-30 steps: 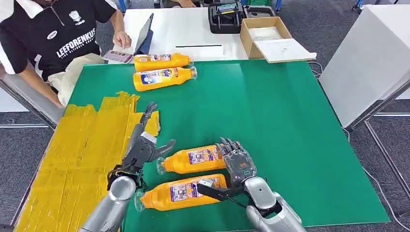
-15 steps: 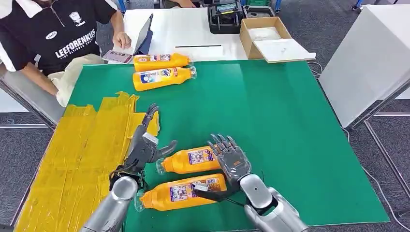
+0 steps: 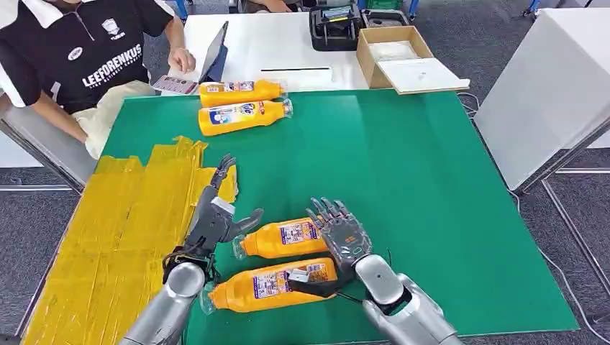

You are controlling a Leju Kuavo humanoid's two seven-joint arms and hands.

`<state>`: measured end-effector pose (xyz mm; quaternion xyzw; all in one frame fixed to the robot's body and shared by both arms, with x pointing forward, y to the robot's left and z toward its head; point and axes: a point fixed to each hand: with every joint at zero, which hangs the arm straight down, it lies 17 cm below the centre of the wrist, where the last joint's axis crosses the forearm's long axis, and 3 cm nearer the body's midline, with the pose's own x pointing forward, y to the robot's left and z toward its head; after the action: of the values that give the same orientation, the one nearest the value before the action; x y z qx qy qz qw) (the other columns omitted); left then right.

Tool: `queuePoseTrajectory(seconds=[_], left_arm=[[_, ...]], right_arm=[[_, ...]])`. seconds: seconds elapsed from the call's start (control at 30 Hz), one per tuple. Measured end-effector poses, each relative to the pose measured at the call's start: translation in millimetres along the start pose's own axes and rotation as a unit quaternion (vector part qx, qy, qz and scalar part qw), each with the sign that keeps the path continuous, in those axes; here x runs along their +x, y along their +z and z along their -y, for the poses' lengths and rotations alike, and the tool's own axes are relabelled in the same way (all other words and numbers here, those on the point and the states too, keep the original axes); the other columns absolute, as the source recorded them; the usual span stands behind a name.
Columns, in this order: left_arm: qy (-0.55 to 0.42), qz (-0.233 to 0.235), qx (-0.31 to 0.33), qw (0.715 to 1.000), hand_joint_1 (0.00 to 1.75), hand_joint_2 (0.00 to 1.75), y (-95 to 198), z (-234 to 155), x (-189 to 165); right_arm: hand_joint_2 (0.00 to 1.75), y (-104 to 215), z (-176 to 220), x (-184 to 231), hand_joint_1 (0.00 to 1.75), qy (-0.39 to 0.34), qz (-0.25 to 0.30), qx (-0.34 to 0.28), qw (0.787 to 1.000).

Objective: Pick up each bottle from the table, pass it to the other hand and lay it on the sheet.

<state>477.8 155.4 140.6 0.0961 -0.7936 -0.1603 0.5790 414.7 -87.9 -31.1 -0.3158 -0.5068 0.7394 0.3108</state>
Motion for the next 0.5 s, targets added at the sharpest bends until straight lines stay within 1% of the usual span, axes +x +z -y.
queuePoseTrajectory(seconds=[0.07, 0.2, 0.37, 0.5], left_arm=[[0.001, -0.002, -0.001, 1.0, 0.0, 1.75, 1, 1, -1], [0.003, -0.006, -0.005, 1.0, 0.0, 1.75, 2, 3, -3], [0.009, -0.012, -0.008, 1.0, 0.0, 1.75, 0, 6, -4], [0.016, -0.013, -0.006, 1.0, 0.0, 1.75, -3, 7, -3]], right_arm=[[1.75, 2, -12, -3, 0.0, -0.041, -0.008, 0.029, 0.999], [1.75, 1, -22, -21, 0.0, -0.094, -0.033, 0.066, 0.993], [1.75, 0, -29, -39, 0.0, -0.147, -0.051, 0.104, 0.982], [1.75, 0, -34, -51, 0.0, -0.18, -0.06, 0.122, 0.974]])
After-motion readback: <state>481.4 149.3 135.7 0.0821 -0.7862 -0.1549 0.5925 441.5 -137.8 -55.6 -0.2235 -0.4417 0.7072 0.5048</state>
